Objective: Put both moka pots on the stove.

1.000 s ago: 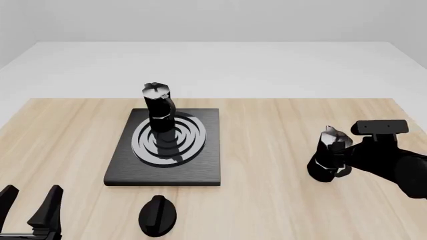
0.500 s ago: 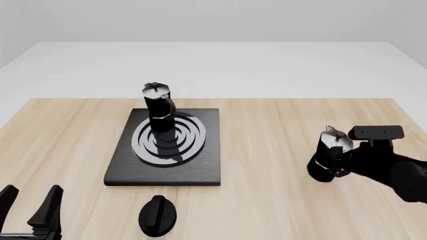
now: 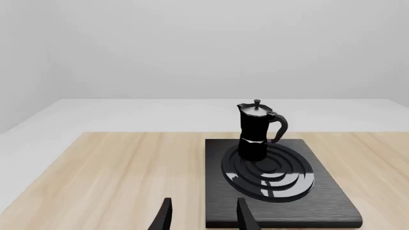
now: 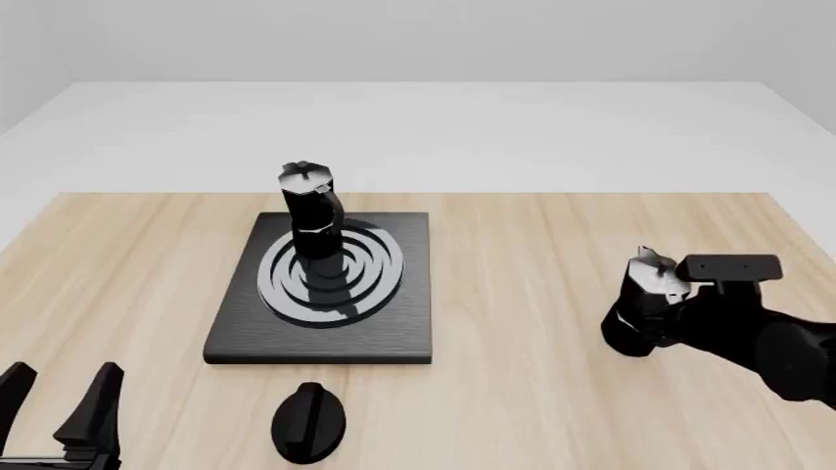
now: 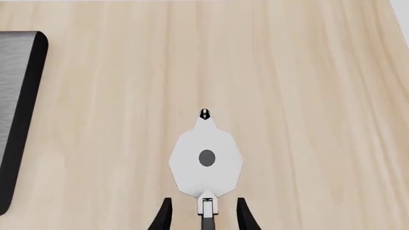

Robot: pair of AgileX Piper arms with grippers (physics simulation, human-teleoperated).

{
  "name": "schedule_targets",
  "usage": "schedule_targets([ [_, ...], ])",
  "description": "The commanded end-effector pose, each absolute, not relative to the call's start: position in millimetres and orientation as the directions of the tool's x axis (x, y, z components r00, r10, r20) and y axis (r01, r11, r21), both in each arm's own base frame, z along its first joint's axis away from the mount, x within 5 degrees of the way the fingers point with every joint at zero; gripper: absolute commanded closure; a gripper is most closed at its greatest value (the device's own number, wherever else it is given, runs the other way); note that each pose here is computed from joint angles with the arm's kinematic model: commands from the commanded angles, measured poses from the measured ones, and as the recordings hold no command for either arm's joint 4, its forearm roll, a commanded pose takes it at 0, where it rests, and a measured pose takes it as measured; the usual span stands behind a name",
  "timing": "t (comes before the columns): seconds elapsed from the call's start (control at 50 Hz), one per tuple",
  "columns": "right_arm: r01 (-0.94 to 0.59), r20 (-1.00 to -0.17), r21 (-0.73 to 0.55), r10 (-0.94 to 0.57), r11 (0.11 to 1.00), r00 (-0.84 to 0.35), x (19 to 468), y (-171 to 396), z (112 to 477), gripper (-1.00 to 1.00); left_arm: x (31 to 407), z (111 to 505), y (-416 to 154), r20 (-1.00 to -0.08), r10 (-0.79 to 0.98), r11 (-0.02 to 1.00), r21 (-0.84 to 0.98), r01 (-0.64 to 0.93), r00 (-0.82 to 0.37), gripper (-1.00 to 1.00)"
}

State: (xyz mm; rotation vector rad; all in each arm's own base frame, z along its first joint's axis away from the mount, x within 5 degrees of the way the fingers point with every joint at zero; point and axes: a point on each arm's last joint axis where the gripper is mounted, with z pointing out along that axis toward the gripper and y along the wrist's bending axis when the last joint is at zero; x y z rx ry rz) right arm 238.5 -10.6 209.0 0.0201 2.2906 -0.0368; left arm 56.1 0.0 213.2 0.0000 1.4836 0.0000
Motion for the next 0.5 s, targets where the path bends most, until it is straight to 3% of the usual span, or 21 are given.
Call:
schedule_targets([
  [0.02,0.027,-0.750,-0.017,0.005,0.999,-0.661,238,-10,205,-1.00,56,213,0,-0.996,0.000,1.000,0.000,0.000,0.087,-1.00],
  [0.26,0.019,-0.758,-0.022,-0.004,1.000,-0.652,236,-9,203,-1.00,56,213,0,-0.996,0.000,1.000,0.000,0.000,0.087,-1.00],
  [0.28,0.015,-0.764,-0.031,-0.014,0.999,-0.645,234,-10,204,1.00,56,213,0,-0.996,0.000,1.000,0.000,0.000,0.087,-1.00],
  [0.5,-0.010,-0.807,-0.079,-0.070,0.997,-0.587,226,-11,217,1.00,56,213,0,-0.996,0.000,1.000,0.000,0.000,0.087,-1.00],
])
